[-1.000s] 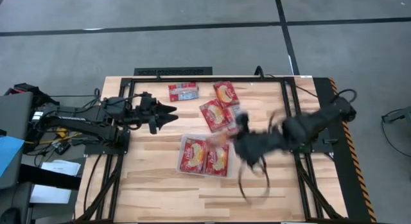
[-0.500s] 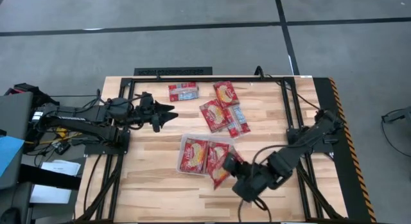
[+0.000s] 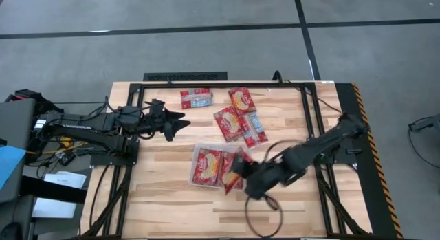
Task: Sort popcorn bags into baskets
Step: Put the red popcorn bag into the transparent bin
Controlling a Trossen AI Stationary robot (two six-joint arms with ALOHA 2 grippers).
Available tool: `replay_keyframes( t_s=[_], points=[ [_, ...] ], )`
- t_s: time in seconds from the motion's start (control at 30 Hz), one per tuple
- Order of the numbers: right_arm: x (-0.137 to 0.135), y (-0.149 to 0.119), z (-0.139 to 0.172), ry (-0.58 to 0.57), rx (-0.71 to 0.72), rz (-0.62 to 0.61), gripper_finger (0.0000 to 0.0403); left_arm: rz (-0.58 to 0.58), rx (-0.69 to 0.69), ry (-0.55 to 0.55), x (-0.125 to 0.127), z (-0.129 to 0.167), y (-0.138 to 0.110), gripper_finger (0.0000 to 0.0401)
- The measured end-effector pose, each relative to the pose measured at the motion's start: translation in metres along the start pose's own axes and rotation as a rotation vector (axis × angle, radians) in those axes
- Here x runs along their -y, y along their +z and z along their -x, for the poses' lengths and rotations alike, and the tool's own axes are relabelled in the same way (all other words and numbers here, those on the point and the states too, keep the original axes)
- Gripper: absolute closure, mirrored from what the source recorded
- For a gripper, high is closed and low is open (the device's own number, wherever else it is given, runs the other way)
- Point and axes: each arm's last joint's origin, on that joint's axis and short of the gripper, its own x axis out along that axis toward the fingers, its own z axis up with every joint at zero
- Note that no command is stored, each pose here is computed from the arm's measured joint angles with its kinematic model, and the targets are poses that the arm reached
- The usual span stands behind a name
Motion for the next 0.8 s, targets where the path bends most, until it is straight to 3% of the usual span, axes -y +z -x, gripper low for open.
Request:
replay_keyframes(
  t_s=[0.17,0.27,0.37,0.5,0.57,0.7,0.8],
  points=[
    [0.023,-0.047,0.082,-0.125,0.155,-0.355,0.0389,0.005,0.047,0.058,-0.002,0.000,0.001,0.0082],
    [0.019,-0.068,0.124,-0.177,0.253,-0.535,0.0389,0.006,0.083,0.102,-0.003,0.000,0.002,0.0082],
    [-0.012,-0.077,0.144,-0.155,0.228,-0.561,0.0389,0.008,0.109,0.137,-0.004,0.000,0.003,0.0081],
    [-0.069,-0.086,0.147,-0.072,0.145,-0.607,0.0389,0.021,0.127,0.177,-0.006,0.001,0.003,0.0081],
    [-0.097,-0.090,0.142,-0.043,0.108,-0.537,0.0389,0.024,0.135,0.200,-0.007,0.001,0.003,0.0081],
    [-0.145,-0.096,0.109,0.022,-0.013,-0.094,0.0385,0.034,0.173,0.256,-0.009,0.001,0.003,0.0081],
    [-0.164,-0.095,0.079,-0.047,-0.065,0.168,0.0365,0.022,0.185,0.296,-0.011,0.002,0.002,0.0081]
  ],
)
